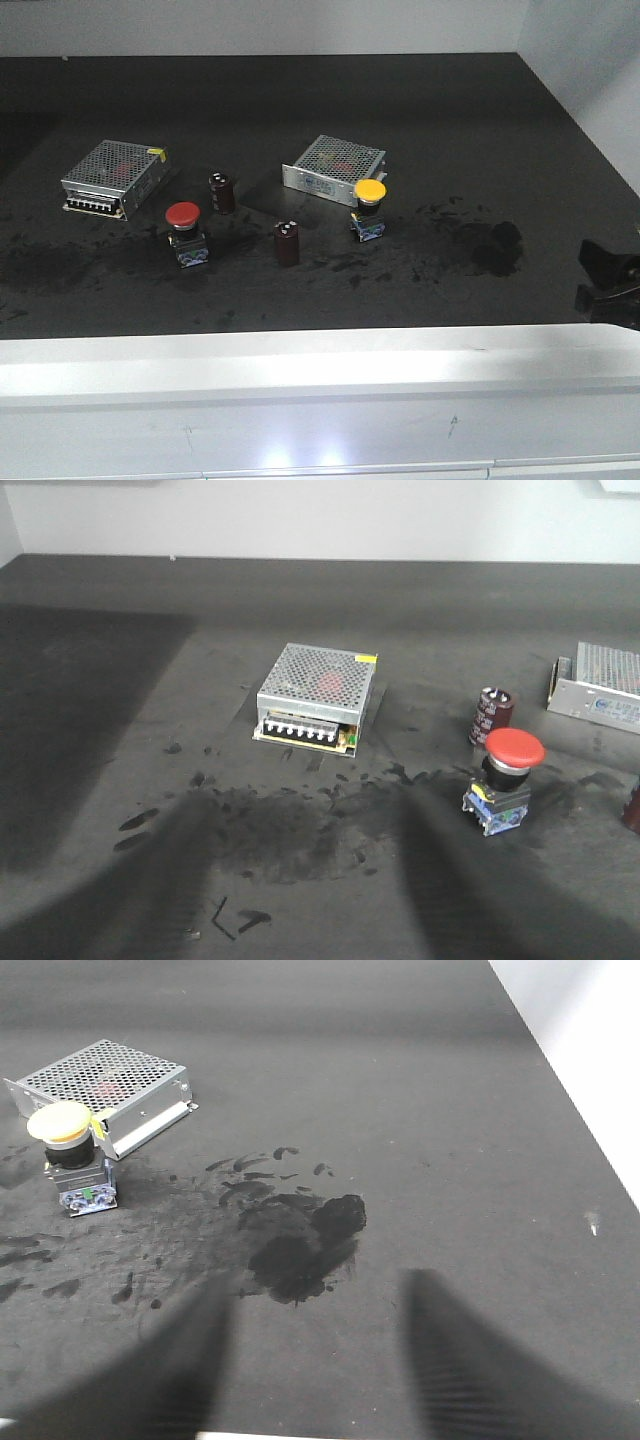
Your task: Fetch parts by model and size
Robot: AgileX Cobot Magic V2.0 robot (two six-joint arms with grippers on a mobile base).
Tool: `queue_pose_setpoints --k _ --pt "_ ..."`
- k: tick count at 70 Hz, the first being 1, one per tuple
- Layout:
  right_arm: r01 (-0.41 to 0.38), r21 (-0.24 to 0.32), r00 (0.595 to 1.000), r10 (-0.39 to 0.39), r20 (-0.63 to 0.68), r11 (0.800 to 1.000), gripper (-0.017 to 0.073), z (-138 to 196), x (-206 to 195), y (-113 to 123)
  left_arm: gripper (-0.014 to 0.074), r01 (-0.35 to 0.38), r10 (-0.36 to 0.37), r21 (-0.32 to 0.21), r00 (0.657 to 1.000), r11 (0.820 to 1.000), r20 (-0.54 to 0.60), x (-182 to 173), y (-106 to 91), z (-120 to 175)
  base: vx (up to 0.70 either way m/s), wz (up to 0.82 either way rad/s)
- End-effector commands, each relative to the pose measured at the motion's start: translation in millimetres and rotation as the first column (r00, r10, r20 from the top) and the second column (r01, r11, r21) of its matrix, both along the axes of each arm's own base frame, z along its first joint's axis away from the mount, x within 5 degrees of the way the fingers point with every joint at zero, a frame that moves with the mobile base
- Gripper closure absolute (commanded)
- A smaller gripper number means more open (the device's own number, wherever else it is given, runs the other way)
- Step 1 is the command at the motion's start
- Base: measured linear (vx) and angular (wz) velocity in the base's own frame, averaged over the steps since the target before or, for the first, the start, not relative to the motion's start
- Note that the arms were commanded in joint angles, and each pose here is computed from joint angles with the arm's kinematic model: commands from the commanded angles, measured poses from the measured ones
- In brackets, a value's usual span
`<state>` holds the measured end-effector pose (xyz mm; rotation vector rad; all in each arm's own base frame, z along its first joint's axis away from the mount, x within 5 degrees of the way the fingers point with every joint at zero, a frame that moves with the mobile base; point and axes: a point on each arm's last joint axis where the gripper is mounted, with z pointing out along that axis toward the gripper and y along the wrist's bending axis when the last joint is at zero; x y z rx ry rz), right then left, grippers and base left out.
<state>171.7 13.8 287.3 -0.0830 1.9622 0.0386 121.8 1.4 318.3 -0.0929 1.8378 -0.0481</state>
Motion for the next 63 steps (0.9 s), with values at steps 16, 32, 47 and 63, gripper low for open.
queue_pose_setpoints --k 16,32,47,63 --pt "-0.012 -0.007 0.992 0.013 0.128 1.000 -0.0049 19.9 4.2 0.8 -0.0015 0.018 -0.007 -0.074 0.989 0.997 0.150 2.6 -2.8 21.2 0.00 0.00" --pt "-0.012 -0.003 0.990 0.012 0.138 1.000 0.0003 20.8 4.4 0.9 0.0028 0.027 -0.023 -0.086 0.999 0.996 0.045 19.7 -5.2 38.0 0.00 0.00" --pt "-0.012 -0.003 0.990 0.012 0.138 1.000 0.0035 20.8 4.4 0.9 0.0028 0.073 -0.080 -0.065 0.990 0.995 -0.113 66.6 -15.1 67.2 0.00 0.00" --pt "-0.012 -0.003 0.990 0.013 0.140 1.000 0.0035 21.0 4.5 0.9 0.0028 0.162 -0.180 -0.088 0.949 0.983 -0.257 127.8 -44.3 75.1 0.00 0.00"
